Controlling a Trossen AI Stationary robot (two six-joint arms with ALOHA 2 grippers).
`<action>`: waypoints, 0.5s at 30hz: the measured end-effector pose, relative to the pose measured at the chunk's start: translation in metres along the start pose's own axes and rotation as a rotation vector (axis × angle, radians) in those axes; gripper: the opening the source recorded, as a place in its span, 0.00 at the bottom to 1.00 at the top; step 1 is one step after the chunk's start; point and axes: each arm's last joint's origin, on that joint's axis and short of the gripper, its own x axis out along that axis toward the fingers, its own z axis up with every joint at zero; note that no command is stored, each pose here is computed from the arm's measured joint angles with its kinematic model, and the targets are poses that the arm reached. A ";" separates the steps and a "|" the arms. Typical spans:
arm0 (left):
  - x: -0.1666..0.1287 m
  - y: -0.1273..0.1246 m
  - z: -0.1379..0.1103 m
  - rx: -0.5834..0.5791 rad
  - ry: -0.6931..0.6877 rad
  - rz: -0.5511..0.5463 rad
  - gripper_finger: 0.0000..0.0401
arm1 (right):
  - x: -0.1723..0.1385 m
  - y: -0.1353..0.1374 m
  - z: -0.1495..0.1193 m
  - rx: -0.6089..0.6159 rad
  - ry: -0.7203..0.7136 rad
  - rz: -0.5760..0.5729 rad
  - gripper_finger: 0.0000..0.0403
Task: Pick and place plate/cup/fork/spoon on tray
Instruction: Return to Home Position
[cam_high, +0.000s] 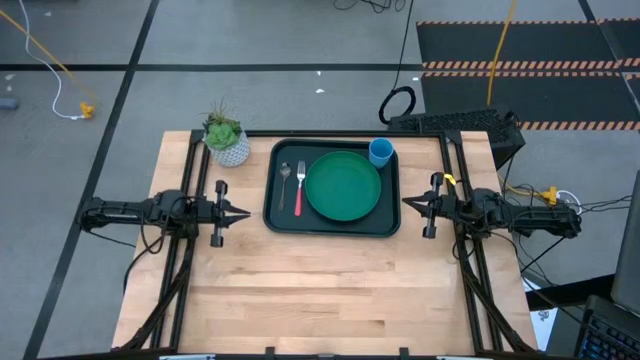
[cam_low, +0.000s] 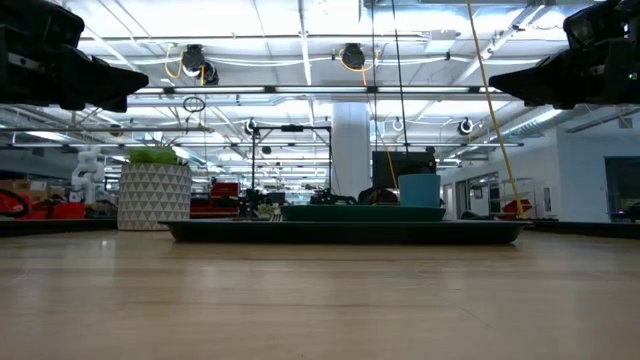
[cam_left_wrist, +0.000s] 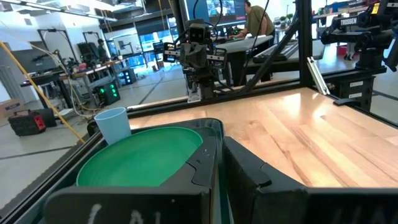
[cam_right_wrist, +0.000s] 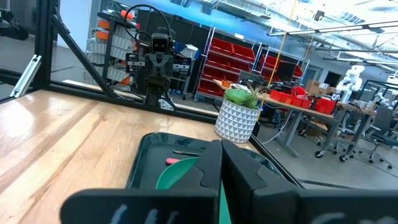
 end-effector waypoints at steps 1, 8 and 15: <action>0.000 0.000 0.000 0.000 0.000 0.000 0.08 | 0.000 0.000 0.000 0.000 0.000 0.000 0.00; 0.000 0.000 0.000 0.000 0.000 0.000 0.08 | 0.000 0.000 0.000 0.000 0.000 0.001 0.00; 0.000 0.000 0.000 0.000 0.000 0.000 0.08 | 0.000 0.000 0.000 -0.031 0.000 0.001 0.00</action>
